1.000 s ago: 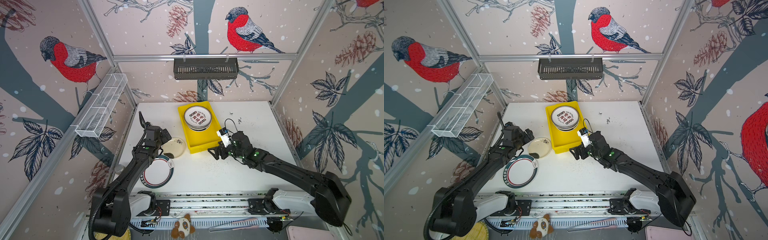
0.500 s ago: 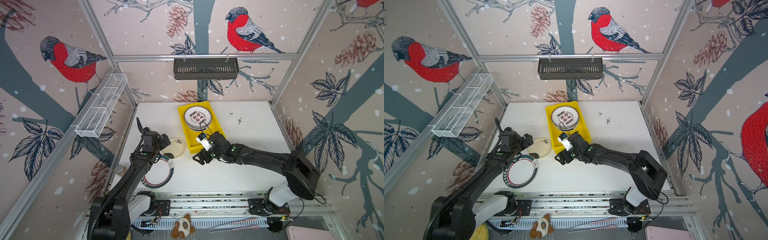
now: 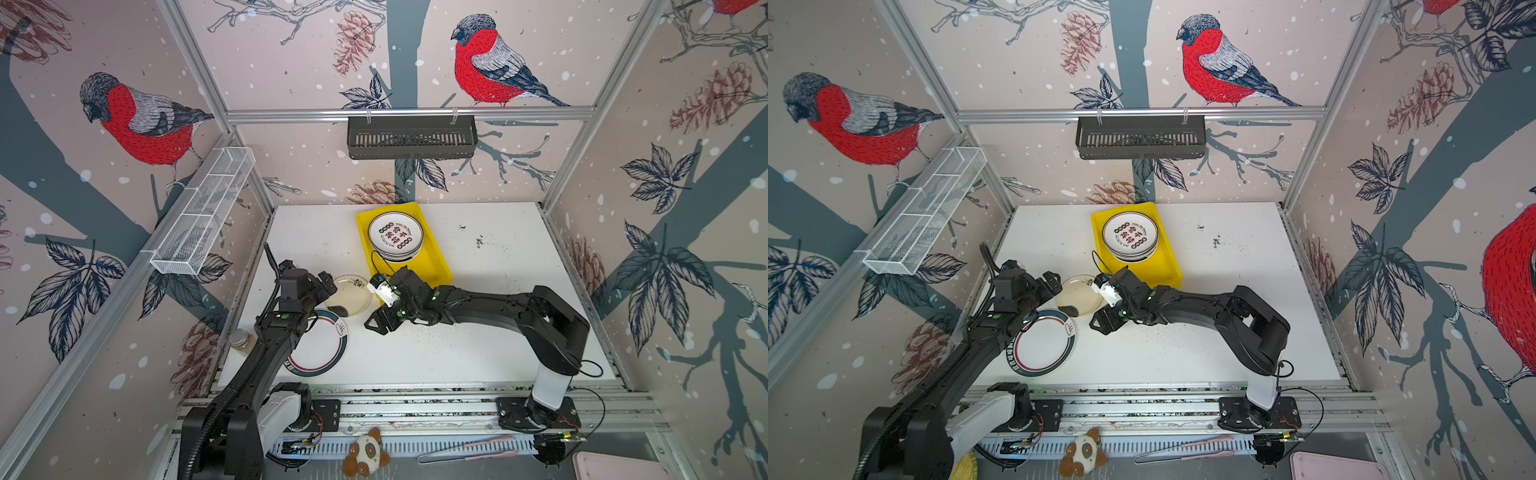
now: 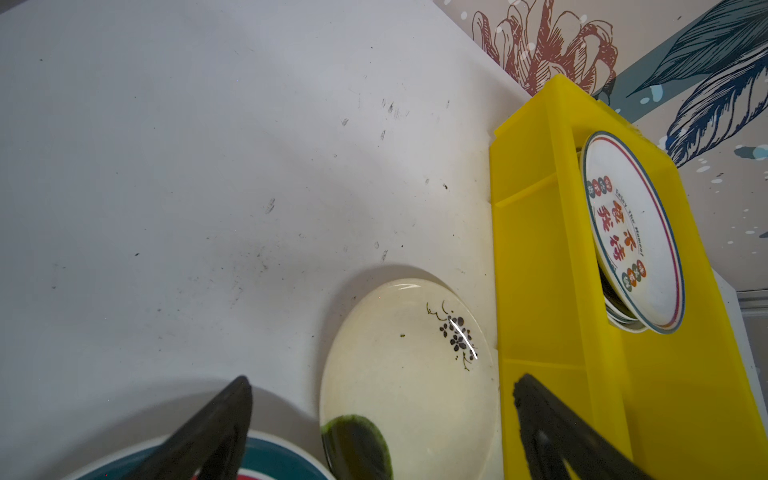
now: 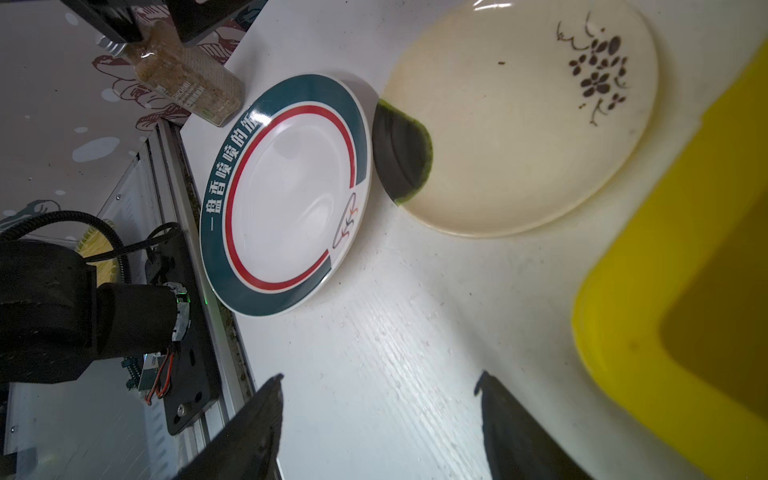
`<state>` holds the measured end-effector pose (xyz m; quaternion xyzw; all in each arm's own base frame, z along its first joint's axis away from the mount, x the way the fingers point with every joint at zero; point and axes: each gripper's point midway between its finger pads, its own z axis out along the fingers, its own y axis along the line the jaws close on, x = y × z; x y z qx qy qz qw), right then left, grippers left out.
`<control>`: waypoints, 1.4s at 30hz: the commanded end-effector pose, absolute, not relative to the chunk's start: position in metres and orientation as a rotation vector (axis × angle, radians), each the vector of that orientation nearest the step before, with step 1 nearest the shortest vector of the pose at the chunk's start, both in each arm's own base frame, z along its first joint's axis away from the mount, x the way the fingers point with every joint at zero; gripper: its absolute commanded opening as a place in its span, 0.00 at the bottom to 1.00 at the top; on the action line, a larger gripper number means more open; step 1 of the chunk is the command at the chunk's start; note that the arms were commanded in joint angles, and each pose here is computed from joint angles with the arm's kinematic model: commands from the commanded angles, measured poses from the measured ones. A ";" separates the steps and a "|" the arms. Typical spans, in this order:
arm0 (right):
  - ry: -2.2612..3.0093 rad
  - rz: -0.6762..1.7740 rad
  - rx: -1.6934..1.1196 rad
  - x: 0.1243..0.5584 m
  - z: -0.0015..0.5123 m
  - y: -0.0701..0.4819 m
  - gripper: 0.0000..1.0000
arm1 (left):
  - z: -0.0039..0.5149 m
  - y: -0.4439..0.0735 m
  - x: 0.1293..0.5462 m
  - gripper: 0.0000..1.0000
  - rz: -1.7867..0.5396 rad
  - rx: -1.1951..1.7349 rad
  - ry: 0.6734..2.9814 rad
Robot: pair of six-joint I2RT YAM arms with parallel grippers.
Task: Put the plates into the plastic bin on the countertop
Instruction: 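Move the right gripper to the green-and-red-rimmed white plate near the robot, then close the right gripper on the green-and-red-rimmed plate edge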
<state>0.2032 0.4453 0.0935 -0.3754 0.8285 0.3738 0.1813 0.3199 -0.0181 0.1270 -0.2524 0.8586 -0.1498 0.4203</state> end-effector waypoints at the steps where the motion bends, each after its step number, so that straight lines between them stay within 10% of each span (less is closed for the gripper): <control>1: 2.374 1.097 -1.071 0.197 0.089 0.455 0.72 | 0.140 -0.016 0.325 0.97 -0.393 -0.635 2.084; 42: 2.538 1.253 -0.704 0.204 0.056 0.523 0.39 | 0.179 -0.022 0.329 0.97 -0.516 -0.609 1.950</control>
